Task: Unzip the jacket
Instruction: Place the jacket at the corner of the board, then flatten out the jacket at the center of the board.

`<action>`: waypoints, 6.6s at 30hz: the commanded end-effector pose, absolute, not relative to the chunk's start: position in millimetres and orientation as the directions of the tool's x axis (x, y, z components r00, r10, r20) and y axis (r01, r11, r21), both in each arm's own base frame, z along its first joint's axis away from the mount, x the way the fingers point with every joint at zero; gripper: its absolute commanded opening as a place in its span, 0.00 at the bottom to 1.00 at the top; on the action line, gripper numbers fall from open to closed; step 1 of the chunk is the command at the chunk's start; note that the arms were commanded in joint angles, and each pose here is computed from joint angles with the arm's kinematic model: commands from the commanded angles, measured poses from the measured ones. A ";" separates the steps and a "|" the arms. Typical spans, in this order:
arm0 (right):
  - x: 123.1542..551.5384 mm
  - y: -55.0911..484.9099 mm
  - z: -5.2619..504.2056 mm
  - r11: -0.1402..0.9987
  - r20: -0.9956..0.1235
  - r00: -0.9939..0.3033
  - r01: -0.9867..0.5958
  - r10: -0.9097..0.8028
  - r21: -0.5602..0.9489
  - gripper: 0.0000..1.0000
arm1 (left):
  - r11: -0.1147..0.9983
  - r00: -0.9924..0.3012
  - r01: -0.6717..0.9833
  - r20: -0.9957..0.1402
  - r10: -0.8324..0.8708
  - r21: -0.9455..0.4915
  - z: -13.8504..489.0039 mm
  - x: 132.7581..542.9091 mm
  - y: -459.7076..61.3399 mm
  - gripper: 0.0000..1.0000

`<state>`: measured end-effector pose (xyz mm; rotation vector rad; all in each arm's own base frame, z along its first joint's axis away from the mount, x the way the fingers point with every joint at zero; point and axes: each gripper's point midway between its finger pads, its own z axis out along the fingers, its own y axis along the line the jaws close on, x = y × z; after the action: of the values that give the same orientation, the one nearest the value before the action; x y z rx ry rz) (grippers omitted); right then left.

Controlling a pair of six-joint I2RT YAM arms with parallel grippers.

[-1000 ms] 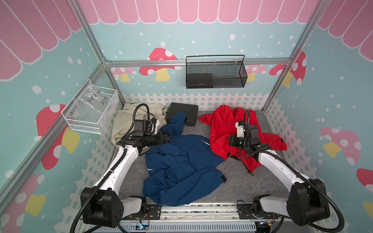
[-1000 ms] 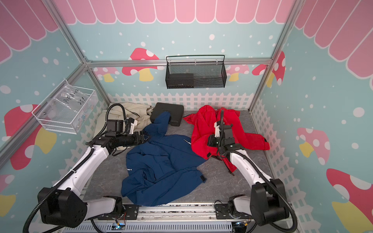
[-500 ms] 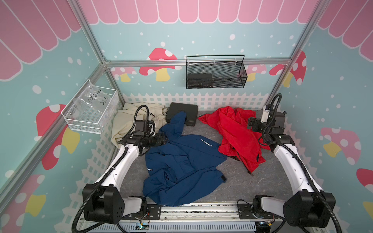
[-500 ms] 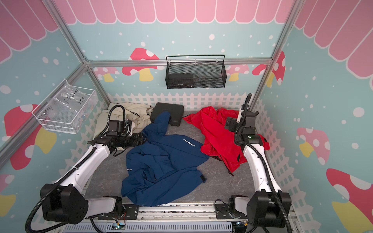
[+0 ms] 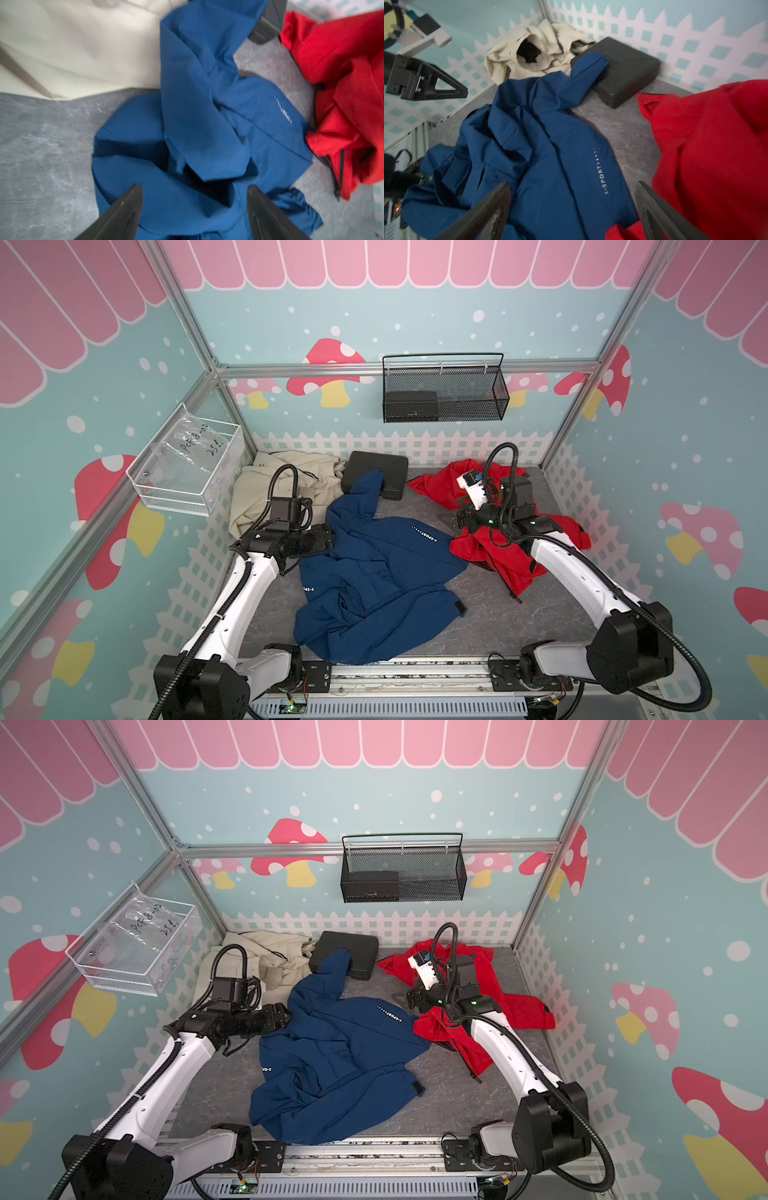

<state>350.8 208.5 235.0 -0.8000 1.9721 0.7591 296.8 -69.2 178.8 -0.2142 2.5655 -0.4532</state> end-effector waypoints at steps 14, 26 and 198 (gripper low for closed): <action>301.0 258.4 162.8 0.393 -0.832 -0.408 -0.883 -0.376 0.256 0.95 | 0.721 -0.634 0.677 -0.380 0.674 0.149 160.2 259.0 -130.1 0.77; 308.2 255.5 178.7 0.418 -0.849 -0.371 -0.886 -0.377 0.202 0.95 | 0.581 -0.535 0.776 -0.230 0.813 0.245 134.6 268.0 -128.0 0.79; 455.9 233.6 205.0 0.732 -0.789 -0.545 -0.655 -0.284 0.189 0.85 | 0.863 -0.769 -0.302 -0.432 -0.472 -0.405 183.3 388.0 32.7 0.87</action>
<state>453.9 223.7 220.6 -0.6952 2.1081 0.6189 386.1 38.1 187.6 -0.5459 2.4793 -0.3418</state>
